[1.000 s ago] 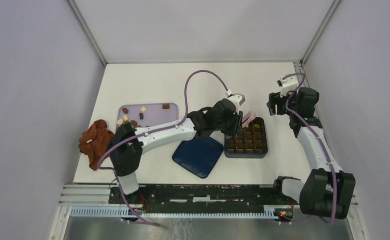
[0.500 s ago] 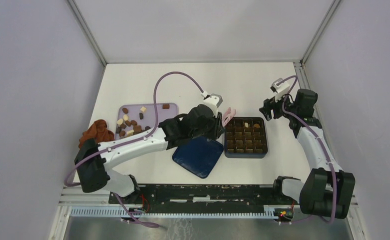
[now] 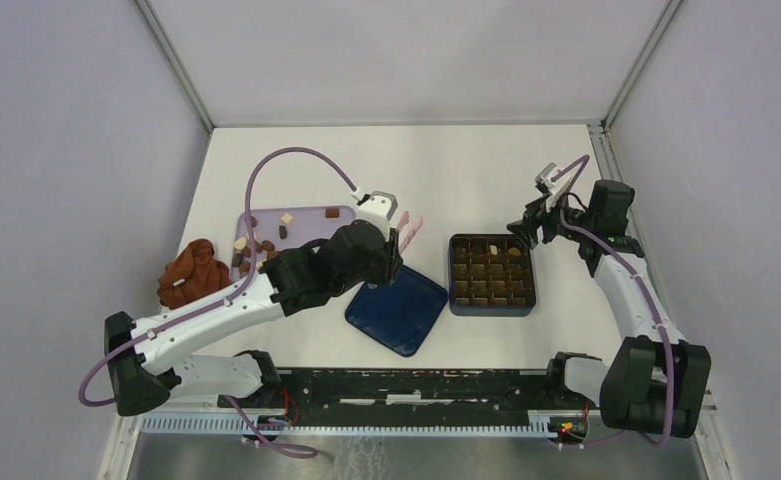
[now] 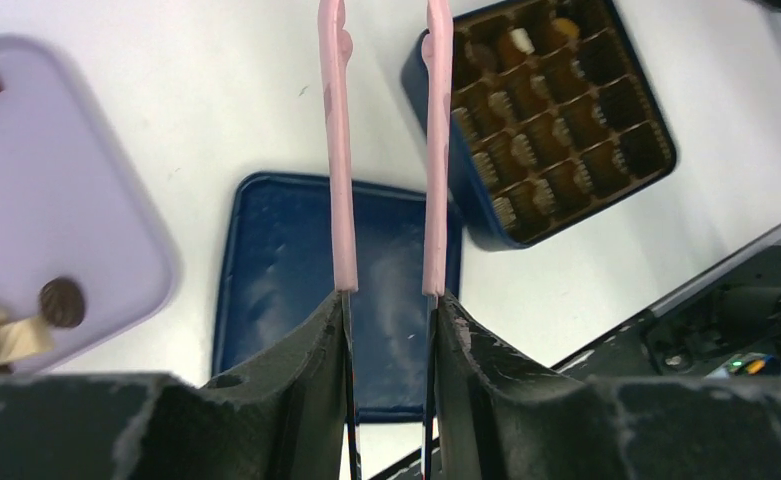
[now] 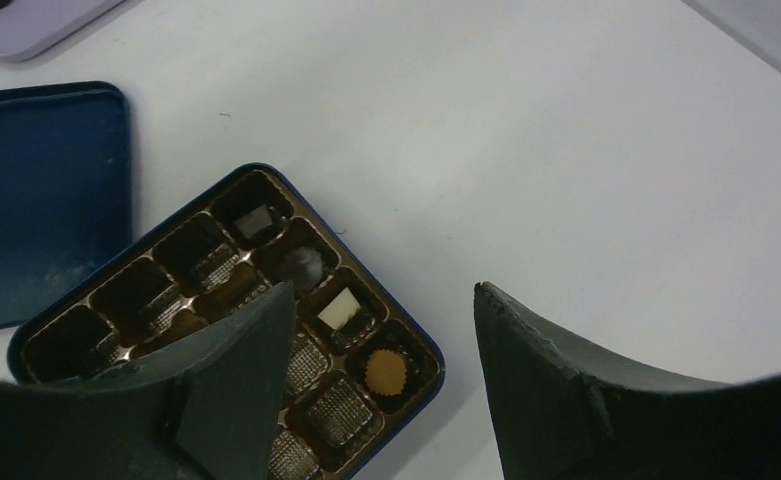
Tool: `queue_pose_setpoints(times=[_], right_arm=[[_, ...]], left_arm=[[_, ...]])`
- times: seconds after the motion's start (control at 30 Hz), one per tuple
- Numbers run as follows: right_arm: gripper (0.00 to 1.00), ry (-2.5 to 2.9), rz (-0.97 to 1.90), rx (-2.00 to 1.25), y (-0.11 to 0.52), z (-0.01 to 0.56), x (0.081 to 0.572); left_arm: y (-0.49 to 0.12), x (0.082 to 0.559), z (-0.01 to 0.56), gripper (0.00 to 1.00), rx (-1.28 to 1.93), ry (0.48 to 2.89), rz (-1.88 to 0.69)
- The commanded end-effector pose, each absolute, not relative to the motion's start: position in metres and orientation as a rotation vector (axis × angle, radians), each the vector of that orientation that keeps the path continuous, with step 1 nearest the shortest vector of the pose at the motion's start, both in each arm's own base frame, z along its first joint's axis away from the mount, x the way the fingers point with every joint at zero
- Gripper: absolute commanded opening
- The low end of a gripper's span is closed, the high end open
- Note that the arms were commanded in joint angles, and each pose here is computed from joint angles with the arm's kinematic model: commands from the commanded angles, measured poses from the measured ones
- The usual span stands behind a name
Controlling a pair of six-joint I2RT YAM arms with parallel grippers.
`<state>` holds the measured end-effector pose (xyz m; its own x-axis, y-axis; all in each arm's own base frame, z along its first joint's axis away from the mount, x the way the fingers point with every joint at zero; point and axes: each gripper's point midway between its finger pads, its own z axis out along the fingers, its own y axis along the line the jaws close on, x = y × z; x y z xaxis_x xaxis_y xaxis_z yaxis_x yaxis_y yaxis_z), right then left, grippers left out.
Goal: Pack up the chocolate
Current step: Place the clamp on the plate.
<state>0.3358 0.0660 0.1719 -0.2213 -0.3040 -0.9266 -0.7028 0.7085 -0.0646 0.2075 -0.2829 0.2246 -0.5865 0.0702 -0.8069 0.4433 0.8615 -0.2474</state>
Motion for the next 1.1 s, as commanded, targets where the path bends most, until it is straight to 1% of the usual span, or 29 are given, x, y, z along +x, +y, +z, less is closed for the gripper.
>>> queue_pose_setpoints(times=[0.0,0.37,0.67,0.9,1.07], right_arm=[[0.71,1.680,0.536,-0.925,0.086,0.180,0.319],[0.72,1.468,0.593,-1.151,0.108,0.178,0.286],[0.72,1.492,0.593,-1.182,0.109,0.178,0.285],[0.72,1.533,0.573,-1.181,0.108,0.174,0.290],[0.72,1.572,0.576,-1.198,0.112,0.167,0.292]], left_arm=[[-0.244,0.203,0.210,0.41,0.330,2.207,-0.380],[-0.187,0.193,0.199,0.44,0.178,2.266,-0.244],[-0.158,0.196,0.183,0.45,0.077,2.364,-0.223],[-0.137,0.210,0.174,0.45,0.029,2.456,-0.216],[-0.128,0.220,0.155,0.45,0.046,2.531,-0.191]])
